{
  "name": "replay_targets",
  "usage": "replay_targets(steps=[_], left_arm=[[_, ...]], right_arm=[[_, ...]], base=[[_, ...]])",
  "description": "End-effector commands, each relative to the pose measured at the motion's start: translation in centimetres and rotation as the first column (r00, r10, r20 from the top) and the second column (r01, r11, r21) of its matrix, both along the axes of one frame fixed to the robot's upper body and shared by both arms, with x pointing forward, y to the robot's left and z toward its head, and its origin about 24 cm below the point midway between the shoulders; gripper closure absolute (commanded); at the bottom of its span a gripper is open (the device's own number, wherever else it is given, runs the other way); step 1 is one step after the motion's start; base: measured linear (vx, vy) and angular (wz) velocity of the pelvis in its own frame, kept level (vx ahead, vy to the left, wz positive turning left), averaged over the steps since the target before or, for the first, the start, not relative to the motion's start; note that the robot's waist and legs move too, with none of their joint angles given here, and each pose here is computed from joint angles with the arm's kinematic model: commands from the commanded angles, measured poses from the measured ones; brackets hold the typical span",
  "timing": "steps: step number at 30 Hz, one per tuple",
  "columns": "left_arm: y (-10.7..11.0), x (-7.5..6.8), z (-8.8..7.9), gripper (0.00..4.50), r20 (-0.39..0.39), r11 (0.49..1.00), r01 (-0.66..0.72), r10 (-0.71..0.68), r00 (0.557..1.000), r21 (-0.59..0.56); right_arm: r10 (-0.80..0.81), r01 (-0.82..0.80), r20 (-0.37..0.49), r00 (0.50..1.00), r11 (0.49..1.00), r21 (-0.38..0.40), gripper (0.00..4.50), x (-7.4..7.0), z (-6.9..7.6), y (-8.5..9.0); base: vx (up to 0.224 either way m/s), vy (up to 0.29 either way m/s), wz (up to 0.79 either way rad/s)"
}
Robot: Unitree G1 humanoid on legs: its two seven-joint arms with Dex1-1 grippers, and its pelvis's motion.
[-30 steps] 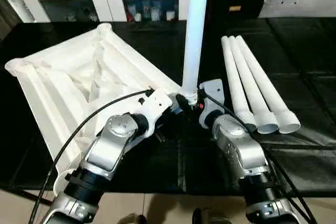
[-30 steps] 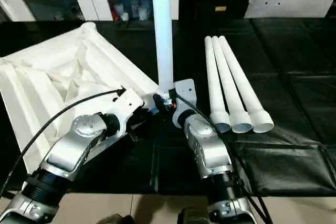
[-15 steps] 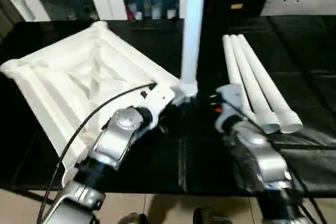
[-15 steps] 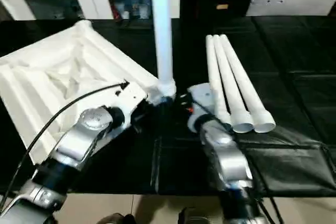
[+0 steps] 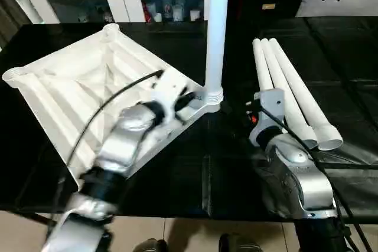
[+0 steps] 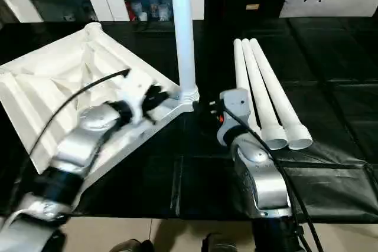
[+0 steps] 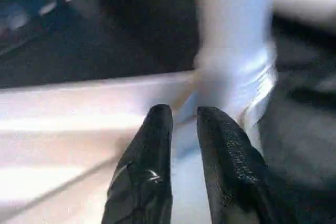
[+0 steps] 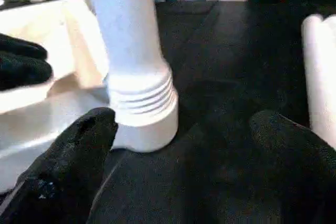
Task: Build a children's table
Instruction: Rotate leg to tighten, then rotate table base
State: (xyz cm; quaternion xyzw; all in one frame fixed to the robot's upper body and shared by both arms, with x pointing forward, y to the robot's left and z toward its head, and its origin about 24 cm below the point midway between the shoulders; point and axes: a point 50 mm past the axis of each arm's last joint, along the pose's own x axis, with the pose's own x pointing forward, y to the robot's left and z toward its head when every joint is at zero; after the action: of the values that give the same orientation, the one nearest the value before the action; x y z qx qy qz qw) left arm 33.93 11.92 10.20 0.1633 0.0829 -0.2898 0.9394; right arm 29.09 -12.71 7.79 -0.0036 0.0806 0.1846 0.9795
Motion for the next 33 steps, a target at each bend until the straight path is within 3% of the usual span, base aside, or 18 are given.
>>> replay_targets(steps=[1, 2, 5, 9, 11, 13, 19, 27, 30, 33], left_arm=[[1.4, 0.0, 0.6, 3.56, 0.010, 0.999, -0.043, 0.043, 0.999, 0.024], [1.4, 0.0, 0.6, 3.73, 0.010, 0.999, -0.043, 0.043, 0.999, 0.024], [7.1, -0.6, 1.3, 3.84, 0.026, 0.970, -0.166, 0.164, 0.986, 0.181], [9.9, -1.3, 1.7, 4.17, 0.013, 0.935, -0.217, 0.222, 0.975, 0.280], [12.9, -2.0, 1.9, 4.29, 0.010, 0.870, -0.276, 0.298, 0.955, 0.408], [14.3, -2.4, 2.1, 4.38, 0.013, 0.831, -0.310, 0.344, 0.939, 0.462], [16.1, -3.0, 1.3, 4.45, -0.006, 0.777, -0.342, 0.406, 0.914, 0.528], [18.1, -4.8, 0.3, 4.45, -0.004, 0.590, -0.296, 0.453, 0.892, 0.751], [18.0, -5.1, 0.1, 4.45, -0.034, 0.599, -0.270, 0.446, 0.895, 0.754], [16.4, -5.5, -0.8, 4.45, -0.151, 0.711, -0.193, 0.389, 0.909, 0.676]], right_arm=[[0.051, -0.051, -0.007, 0.999, 0.999, -0.005, 0.00, -0.3, 0.1, 0.7], [0.051, -0.051, -0.007, 0.999, 0.999, -0.005, 0.00, -0.3, 0.1, 0.7], [0.141, -0.145, -0.090, 0.986, 0.989, -0.041, 0.00, -1.0, -1.0, 1.5], [0.181, -0.189, -0.128, 0.975, 0.980, -0.054, 0.00, -1.2, -1.5, 1.8], [0.200, -0.211, -0.139, 0.970, 0.975, -0.065, 0.00, -1.1, -1.6, 2.1], [0.210, -0.222, -0.144, 0.967, 0.972, -0.075, 0.00, -1.0, -1.7, 2.2], [0.232, -0.251, -0.176, 0.957, 0.963, -0.097, 0.00, -0.8, -2.0, 2.6], [0.253, -0.278, -0.194, 0.948, 0.953, -0.118, 0.00, -0.4, -2.4, 3.2], [0.257, -0.284, -0.197, 0.946, 0.951, -0.123, 0.00, -0.2, -2.5, 3.3], [0.266, -0.293, -0.197, 0.944, 0.948, -0.123, 0.00, 0.0, -2.6, 3.5]], base=[[0.000, 0.000, 0.00], [0.000, 0.000, 0.00], [0.000, 0.000, 0.00], [0.000, 0.000, 0.00], [0.000, 0.000, 0.00], [0.000, 0.000, 0.00], [0.000, 0.000, 0.00], [0.000, 0.000, 0.00], [0.000, 0.000, 0.00], [0.000, 0.000, 0.00]])
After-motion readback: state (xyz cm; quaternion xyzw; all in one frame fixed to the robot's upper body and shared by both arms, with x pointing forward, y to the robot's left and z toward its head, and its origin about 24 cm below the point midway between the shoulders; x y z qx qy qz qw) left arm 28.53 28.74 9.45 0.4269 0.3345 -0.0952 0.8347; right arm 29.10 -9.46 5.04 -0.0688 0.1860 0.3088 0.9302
